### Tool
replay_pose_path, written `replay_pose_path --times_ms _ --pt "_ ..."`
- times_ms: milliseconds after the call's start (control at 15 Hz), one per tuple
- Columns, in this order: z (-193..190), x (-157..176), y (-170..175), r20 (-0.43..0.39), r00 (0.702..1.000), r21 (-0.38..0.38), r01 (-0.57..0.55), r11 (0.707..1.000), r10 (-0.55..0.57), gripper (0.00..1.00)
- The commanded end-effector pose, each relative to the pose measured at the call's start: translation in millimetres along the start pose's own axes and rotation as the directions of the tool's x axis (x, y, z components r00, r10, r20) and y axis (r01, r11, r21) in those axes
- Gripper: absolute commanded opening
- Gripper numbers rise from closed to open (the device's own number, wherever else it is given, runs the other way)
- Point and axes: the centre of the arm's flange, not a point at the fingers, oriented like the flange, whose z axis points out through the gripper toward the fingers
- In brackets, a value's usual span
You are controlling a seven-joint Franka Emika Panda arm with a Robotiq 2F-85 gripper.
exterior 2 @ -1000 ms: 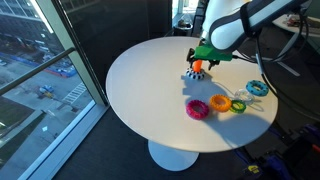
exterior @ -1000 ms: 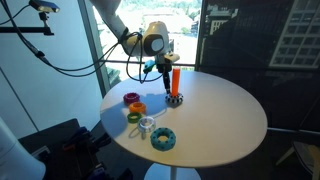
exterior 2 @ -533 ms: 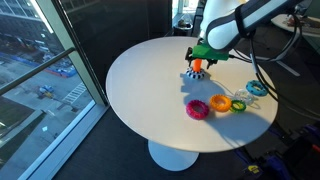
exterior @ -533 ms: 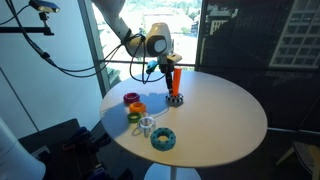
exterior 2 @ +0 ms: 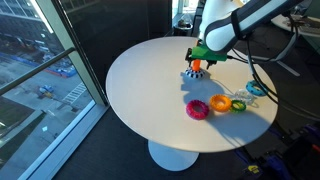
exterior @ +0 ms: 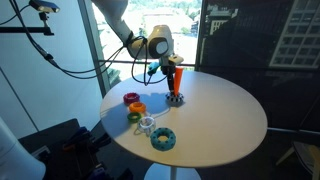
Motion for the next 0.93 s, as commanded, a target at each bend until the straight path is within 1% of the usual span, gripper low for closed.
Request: replay_pose_path --times_ms 0,867 --pt "1.1 5.2 -8.7 -0.012 1.0 -0.024 -0.02 1.0 0.019 1.0" --pt "13.0 2.8 -13.1 -0.026 0.999 -0.04 -0.029 0.999 0.028 1.0"
